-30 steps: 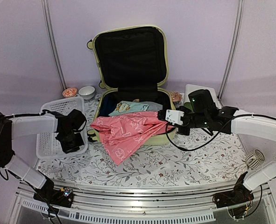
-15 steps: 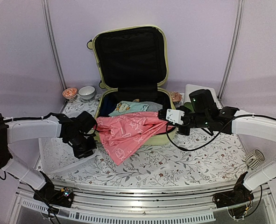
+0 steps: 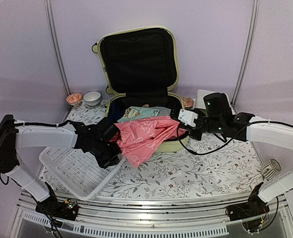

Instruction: Open, take out, and arrange the luggage

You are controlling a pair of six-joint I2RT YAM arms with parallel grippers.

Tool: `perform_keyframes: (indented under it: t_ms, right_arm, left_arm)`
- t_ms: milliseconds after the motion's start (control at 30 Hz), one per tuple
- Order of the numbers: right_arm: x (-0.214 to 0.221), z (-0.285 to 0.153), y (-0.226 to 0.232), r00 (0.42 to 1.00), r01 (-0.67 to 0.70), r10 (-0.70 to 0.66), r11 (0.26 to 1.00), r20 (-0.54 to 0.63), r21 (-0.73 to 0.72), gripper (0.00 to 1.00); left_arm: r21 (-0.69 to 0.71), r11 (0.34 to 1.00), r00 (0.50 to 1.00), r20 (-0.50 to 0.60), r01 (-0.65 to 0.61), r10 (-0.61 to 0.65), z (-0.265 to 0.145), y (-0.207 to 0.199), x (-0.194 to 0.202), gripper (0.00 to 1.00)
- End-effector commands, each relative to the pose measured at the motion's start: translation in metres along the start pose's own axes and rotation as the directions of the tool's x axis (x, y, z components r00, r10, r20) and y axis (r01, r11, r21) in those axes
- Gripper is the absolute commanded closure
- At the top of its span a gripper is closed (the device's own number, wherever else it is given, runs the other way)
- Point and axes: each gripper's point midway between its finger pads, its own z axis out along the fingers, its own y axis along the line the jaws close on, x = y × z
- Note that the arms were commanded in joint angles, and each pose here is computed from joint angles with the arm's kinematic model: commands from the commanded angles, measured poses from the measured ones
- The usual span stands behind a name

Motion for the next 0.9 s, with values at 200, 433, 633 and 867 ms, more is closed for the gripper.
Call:
perform_keyframes:
  t_ms: [200,433,633,867]
  right_arm:
    - [-0.032,-0.012,-0.030,0.994,-0.061,0.054,0.996,0.098,0.069,0.98]
    - [-0.032,-0.011,-0.029,0.995,-0.061,0.057,0.997,0.085,0.054,0.98]
    - [-0.034,-0.006,-0.037,0.997,-0.061,0.057,0.996,0.053,0.062,0.98]
    - [-0.040,-0.007,-0.037,0.996,-0.065,0.061,0.997,0.069,0.049,0.98]
  left_arm:
    - [0.466,0.883,0.993,0.115,-0.062,0.009,-0.030,-0.149,-0.006,1.00]
    - [0.188,0.968,0.914,0.397,-0.166,0.080,-0.073,-0.096,-0.040,0.49]
    - [-0.079,0.898,0.746,0.528,-0.433,0.406,-0.109,-0.088,-0.045,0.25]
    - [-0.334,0.791,0.600,0.520,-0.513,0.609,-0.133,-0.081,-0.059,0.06]
